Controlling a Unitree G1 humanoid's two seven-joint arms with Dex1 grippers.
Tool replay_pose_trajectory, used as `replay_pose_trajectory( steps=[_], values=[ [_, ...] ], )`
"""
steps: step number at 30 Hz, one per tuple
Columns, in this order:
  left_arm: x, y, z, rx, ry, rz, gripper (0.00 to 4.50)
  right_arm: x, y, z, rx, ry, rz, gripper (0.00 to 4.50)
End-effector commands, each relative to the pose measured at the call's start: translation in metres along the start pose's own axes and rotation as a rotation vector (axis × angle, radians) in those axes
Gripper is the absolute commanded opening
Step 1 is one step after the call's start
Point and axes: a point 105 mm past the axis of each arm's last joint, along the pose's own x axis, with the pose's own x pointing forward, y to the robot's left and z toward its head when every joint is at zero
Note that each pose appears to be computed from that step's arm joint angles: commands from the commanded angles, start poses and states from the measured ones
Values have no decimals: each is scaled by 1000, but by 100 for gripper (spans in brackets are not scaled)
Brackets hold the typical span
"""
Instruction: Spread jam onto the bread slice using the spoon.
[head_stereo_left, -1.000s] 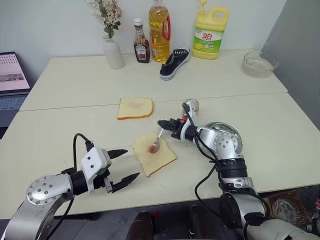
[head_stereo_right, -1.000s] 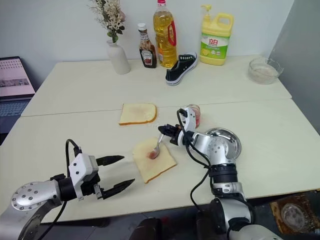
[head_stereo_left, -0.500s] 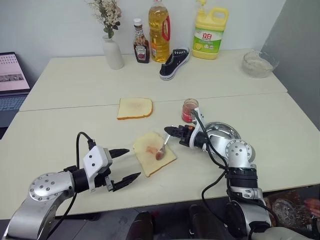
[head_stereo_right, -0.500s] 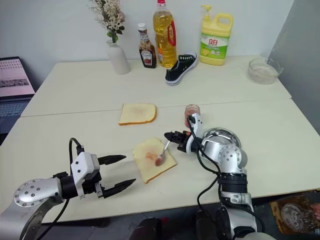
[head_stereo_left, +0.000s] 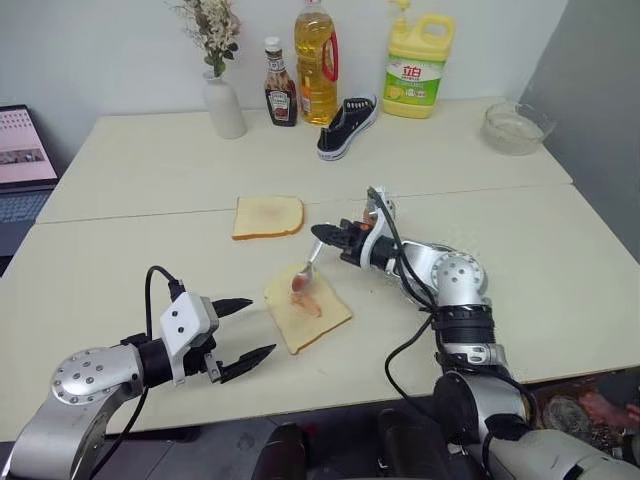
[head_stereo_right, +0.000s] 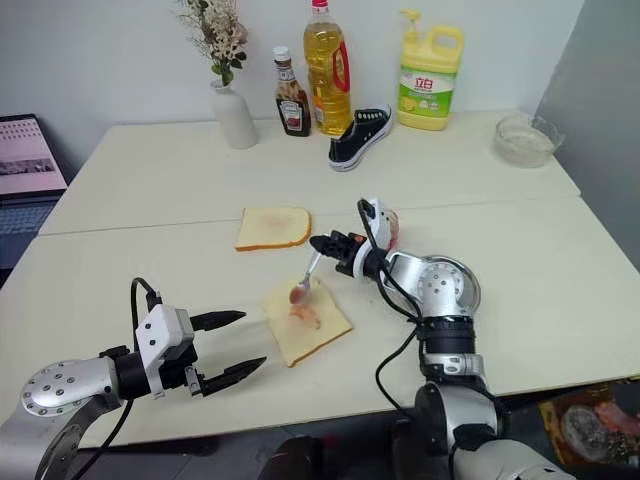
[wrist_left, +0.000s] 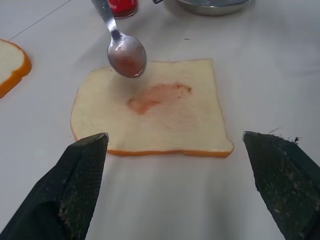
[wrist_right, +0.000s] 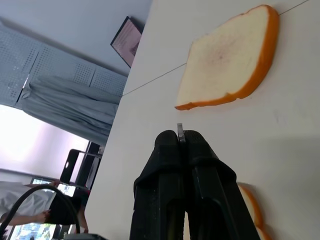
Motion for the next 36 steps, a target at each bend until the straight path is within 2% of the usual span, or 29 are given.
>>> replay_pose_trajectory(
  steps=[1, 5, 12, 18, 23, 28, 31, 36],
  values=[
    [-2, 1, 10, 50, -19, 6, 450, 8, -1, 0, -32, -11, 13, 3],
    [-2, -1, 10, 49, -22, 4, 450, 3, -9, -5, -49, 11, 1, 3],
    [0, -1, 9, 48, -25, -6, 450, -30, -19, -12, -86, 63, -11, 3],
    [3, -1, 9, 52, -31, -18, 450, -54, -19, -20, -109, 107, -19, 3],
    [4, 0, 9, 54, -34, -21, 450, -62, -17, -18, -117, 112, -18, 3],
    [4, 0, 10, 55, -36, -22, 450, -47, -2, -4, -95, 56, 21, 3],
    [3, 0, 10, 57, -35, -20, 450, -19, 18, 6, -58, 6, 69, 3],
    [3, 0, 11, 59, -36, -15, 450, 6, 20, -1, -42, 14, 78, 3]
  ],
)
